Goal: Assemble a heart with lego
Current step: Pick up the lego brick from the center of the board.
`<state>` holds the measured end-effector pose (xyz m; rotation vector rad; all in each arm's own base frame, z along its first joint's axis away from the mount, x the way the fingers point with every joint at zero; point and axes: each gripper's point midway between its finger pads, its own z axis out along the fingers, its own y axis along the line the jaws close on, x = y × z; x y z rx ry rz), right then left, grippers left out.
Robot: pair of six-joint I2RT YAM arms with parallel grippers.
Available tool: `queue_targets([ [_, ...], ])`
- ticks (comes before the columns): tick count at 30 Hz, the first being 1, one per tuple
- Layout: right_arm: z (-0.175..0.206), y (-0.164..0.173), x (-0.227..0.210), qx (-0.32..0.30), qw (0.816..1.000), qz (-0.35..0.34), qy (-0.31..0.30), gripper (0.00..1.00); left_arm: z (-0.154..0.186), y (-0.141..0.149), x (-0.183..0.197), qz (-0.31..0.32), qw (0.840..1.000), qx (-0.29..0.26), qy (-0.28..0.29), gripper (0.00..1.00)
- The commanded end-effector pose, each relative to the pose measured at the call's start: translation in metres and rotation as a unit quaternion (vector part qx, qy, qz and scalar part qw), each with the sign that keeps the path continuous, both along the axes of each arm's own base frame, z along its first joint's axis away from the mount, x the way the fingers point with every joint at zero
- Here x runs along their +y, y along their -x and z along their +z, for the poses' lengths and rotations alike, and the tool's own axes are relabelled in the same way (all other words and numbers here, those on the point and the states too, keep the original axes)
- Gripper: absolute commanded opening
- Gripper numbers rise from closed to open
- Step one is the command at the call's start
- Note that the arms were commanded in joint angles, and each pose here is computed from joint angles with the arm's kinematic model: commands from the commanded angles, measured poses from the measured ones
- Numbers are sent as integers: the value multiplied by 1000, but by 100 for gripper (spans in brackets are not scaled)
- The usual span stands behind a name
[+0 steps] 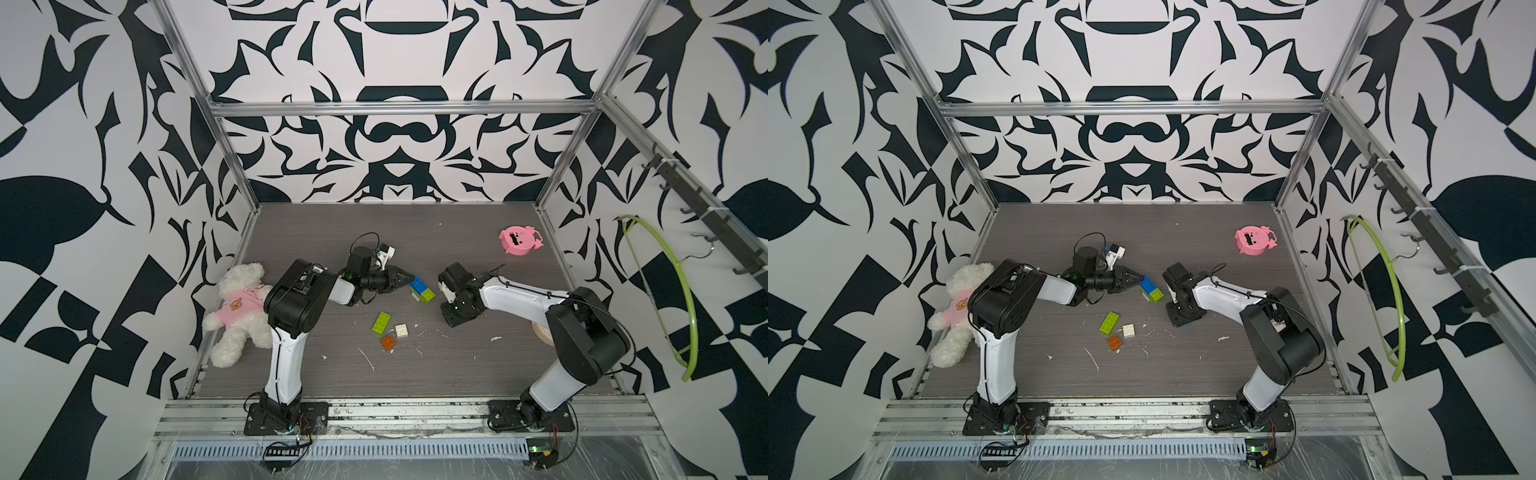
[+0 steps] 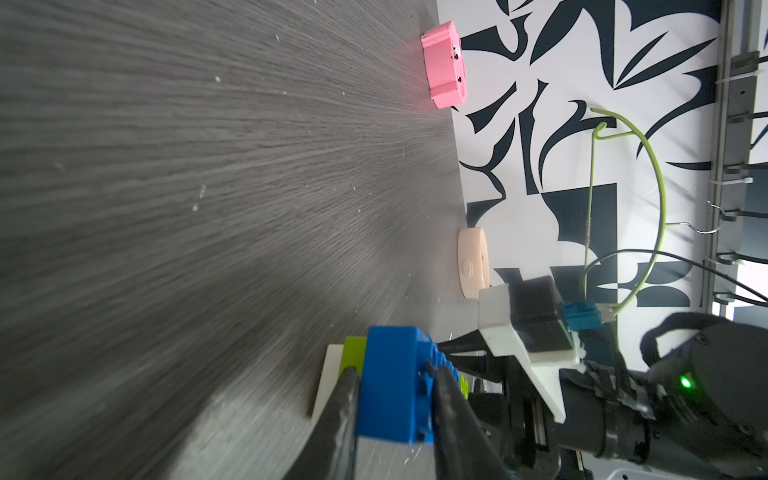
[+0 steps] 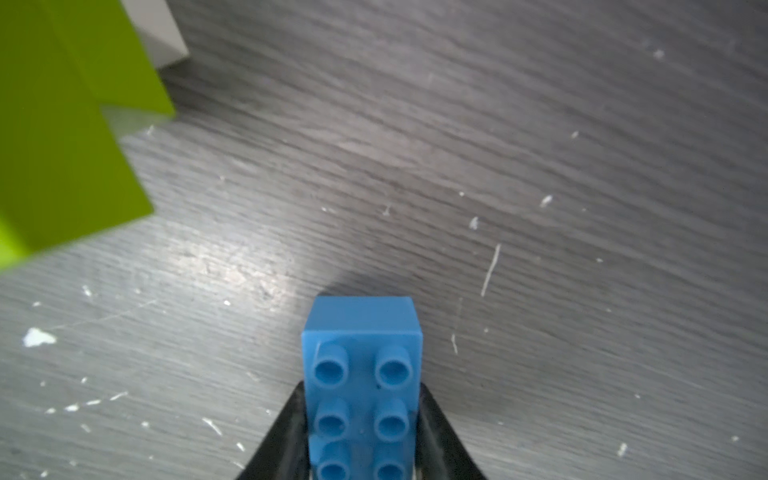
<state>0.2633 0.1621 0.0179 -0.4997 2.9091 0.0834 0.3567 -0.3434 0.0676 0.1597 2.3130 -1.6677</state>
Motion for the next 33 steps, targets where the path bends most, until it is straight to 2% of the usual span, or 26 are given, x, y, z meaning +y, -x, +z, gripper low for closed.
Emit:
queue_targets([
  [1,14,-11,5,-22,1000,-4,-1,36,-5,3,1,-2,1000,2,-10,20],
  [6,20,-11,3,-28,1000,-3,4,45,-5,3,1,-2,1000,4,-10,20],
  [12,19,-12,1,-27,1000,-4,11,43,-5,2,0,-3,1000,4,-8,20],
  [22,30,-13,7,-36,999,4,-9,23,-5,2,0,-3,1000,4,-7,20],
  [30,109,-20,19,-97,992,63,-52,0,-5,1,0,-4,1000,5,-7,20],
  [33,132,-18,31,-101,987,102,-75,0,-5,1,-1,-3,1000,5,-6,20],
])
